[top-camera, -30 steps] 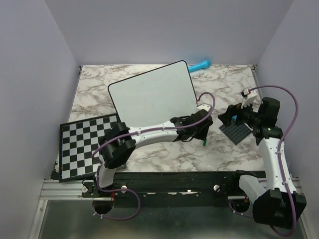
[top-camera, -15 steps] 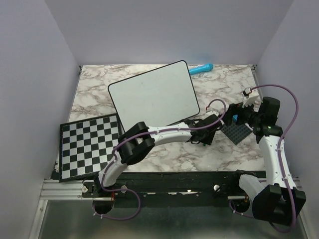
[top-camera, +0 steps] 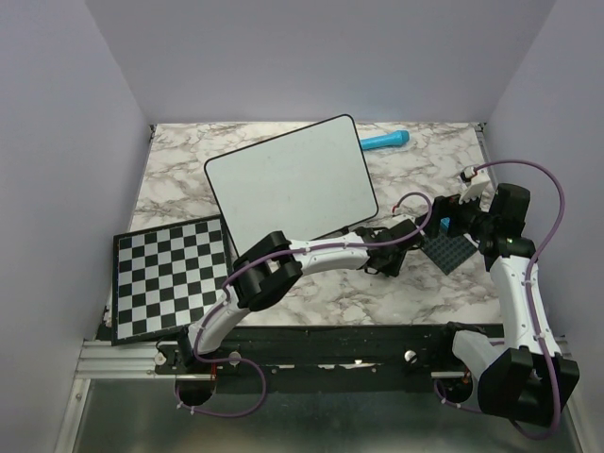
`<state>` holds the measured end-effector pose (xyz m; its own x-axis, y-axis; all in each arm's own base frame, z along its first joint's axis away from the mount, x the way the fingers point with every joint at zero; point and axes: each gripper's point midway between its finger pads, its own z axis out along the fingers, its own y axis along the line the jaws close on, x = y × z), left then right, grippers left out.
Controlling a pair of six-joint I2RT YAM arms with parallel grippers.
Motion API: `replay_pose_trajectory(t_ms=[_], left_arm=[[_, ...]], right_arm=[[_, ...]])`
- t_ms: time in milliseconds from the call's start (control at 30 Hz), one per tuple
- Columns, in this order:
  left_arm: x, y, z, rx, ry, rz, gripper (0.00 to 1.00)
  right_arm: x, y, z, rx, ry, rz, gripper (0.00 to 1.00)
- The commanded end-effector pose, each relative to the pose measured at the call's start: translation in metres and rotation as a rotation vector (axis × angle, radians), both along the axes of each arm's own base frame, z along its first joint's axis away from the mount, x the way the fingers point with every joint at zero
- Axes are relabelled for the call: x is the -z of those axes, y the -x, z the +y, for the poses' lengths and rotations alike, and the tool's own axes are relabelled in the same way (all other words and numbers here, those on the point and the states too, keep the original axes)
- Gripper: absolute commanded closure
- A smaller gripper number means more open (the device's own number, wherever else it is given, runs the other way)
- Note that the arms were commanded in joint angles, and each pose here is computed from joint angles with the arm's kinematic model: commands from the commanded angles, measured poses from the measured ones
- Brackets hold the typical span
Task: Write a sentence on the whiteboard
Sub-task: Pick up the whiteboard marker from the center of the board.
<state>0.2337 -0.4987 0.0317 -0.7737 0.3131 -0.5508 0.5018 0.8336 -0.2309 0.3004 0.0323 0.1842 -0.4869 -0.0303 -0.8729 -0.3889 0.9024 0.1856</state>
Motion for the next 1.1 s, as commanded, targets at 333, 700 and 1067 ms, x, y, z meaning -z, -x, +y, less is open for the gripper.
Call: replay_pose_trajectory(t_ms=[333, 700, 1067], left_arm=[[0.016, 0.004, 0.025, 0.048, -0.092, -0.037, 0.98], [-0.010, 0.007, 0.086, 0.328, -0.021, -0.271, 1.00], [-0.023, 0.033, 0.117, 0.660, 0.061, -0.347, 1.00]], right_arm=[[-0.003, -0.004, -0.004, 0.011, 0.000, -0.007, 0.00], [0.024, 0.032, 0.043, -0.476, -0.036, 0.041, 0.07], [0.056, 0.074, 0.089, -0.997, 0.097, -0.072, 0.08]])
